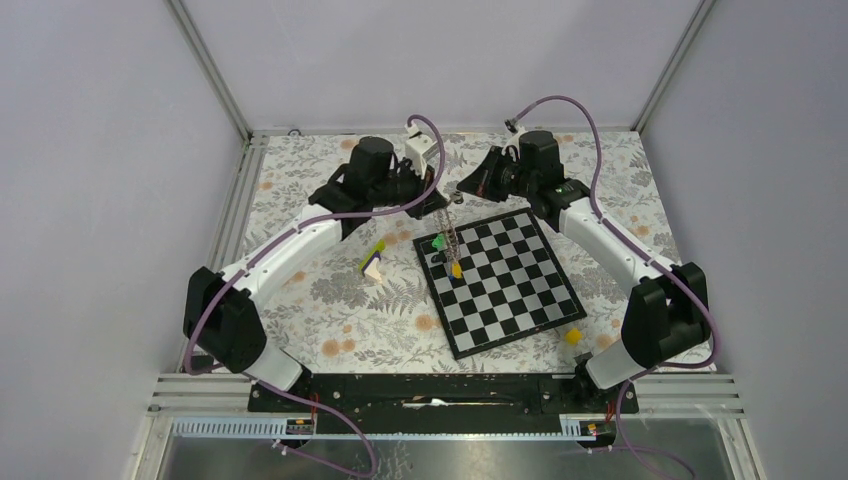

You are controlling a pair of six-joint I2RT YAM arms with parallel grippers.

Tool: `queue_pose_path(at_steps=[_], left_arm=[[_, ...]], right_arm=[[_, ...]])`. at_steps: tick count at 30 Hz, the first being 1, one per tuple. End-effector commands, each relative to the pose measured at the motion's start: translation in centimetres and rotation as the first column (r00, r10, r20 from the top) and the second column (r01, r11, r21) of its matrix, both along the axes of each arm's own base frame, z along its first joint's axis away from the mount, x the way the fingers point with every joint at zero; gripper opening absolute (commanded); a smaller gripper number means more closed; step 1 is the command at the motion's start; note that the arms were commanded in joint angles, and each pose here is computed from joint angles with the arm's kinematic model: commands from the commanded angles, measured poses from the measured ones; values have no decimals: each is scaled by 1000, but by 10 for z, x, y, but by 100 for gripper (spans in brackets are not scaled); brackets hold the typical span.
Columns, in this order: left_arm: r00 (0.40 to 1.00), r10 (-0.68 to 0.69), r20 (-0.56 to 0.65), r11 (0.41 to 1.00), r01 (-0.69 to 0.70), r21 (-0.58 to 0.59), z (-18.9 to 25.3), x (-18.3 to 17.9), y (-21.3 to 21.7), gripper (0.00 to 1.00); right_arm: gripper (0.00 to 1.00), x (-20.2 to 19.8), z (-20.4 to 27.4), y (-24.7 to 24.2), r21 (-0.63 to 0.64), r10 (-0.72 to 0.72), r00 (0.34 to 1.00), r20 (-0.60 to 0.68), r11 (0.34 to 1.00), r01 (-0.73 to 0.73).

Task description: Put the keys on the keyring

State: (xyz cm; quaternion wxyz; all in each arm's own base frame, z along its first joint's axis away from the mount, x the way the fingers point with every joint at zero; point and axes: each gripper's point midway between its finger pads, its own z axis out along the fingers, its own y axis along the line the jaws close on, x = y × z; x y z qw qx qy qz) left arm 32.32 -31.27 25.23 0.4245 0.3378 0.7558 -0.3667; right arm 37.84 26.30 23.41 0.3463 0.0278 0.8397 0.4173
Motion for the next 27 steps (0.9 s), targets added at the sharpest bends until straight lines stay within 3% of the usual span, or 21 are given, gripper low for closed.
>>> queue_pose_path(at_steps=[1,27], left_arm=[[995,94,29,995,-93,-37,24,22,-5,0],[992,115,-61,992,-117,-39,12,27,-25,0]], right_arm=[[0,8,5,-1,29,-37,999,11,999,37],[0,11,-15,-3,21,-80,996,-46,996,81]])
